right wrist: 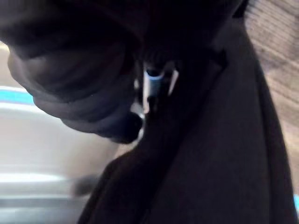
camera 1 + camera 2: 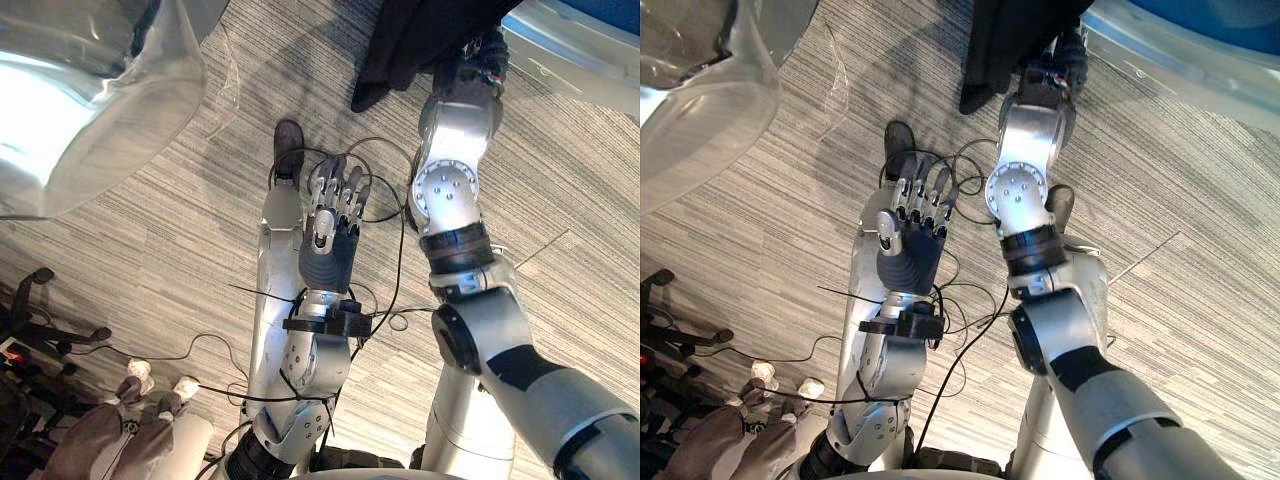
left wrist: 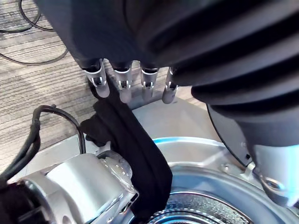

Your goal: Pick up the laundry basket with both hands and put the clothes into the washing machine.

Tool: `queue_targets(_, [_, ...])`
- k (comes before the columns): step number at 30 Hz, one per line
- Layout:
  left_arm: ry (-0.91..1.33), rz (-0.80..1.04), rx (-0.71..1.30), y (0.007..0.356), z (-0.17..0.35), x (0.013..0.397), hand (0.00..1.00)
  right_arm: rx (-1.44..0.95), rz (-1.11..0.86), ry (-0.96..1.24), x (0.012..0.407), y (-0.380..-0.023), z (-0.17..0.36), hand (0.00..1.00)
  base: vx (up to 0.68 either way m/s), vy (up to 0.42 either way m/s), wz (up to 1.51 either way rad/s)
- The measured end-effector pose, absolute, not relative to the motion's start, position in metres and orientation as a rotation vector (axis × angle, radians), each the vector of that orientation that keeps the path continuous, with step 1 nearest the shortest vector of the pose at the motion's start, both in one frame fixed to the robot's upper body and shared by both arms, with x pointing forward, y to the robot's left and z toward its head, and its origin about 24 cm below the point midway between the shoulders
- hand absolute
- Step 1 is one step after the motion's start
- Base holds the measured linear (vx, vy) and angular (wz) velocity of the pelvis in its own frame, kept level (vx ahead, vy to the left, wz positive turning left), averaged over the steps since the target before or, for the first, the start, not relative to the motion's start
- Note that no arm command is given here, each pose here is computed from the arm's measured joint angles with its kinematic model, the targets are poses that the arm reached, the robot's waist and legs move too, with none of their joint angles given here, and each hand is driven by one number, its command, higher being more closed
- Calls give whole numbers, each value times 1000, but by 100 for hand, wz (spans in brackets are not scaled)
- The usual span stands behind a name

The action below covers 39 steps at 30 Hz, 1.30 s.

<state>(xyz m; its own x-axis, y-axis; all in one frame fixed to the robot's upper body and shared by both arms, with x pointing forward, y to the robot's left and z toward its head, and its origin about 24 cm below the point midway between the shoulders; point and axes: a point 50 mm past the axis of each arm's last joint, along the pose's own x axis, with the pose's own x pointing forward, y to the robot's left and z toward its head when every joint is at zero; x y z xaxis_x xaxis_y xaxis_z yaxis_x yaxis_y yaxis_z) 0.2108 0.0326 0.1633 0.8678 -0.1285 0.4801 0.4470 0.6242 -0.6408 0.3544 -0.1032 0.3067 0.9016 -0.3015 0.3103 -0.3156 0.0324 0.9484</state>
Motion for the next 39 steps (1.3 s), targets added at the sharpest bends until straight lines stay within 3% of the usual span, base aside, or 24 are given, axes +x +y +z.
queue_targets(10, [-385,-345,-791,31,159,211,0,1443,185,-607,305,-83,291,100,15,-11,-14])
queue_targets(15, [-368,-346,-779,32,155,210,0,1383,144,-569,308,-88,285,100,39,-4,-6])
queue_targets(23, [-349,-320,-830,43,150,202,0,1099,170,-410,335,-85,289,100,-1,24,-14])
queue_targets(26, [-353,-318,-839,45,150,201,0,925,127,-372,357,-83,305,100,-69,22,-16])
queue_targets(28, [-342,-322,-859,44,149,200,0,802,42,-348,382,-101,324,100,-92,20,-7])
queue_targets(33, [-304,-434,-861,28,145,188,0,708,-86,-319,408,-125,332,100,-29,52,20])
queue_targets(39, [-293,-448,-862,25,143,188,0,718,-167,-324,411,-138,350,100,-21,30,6])
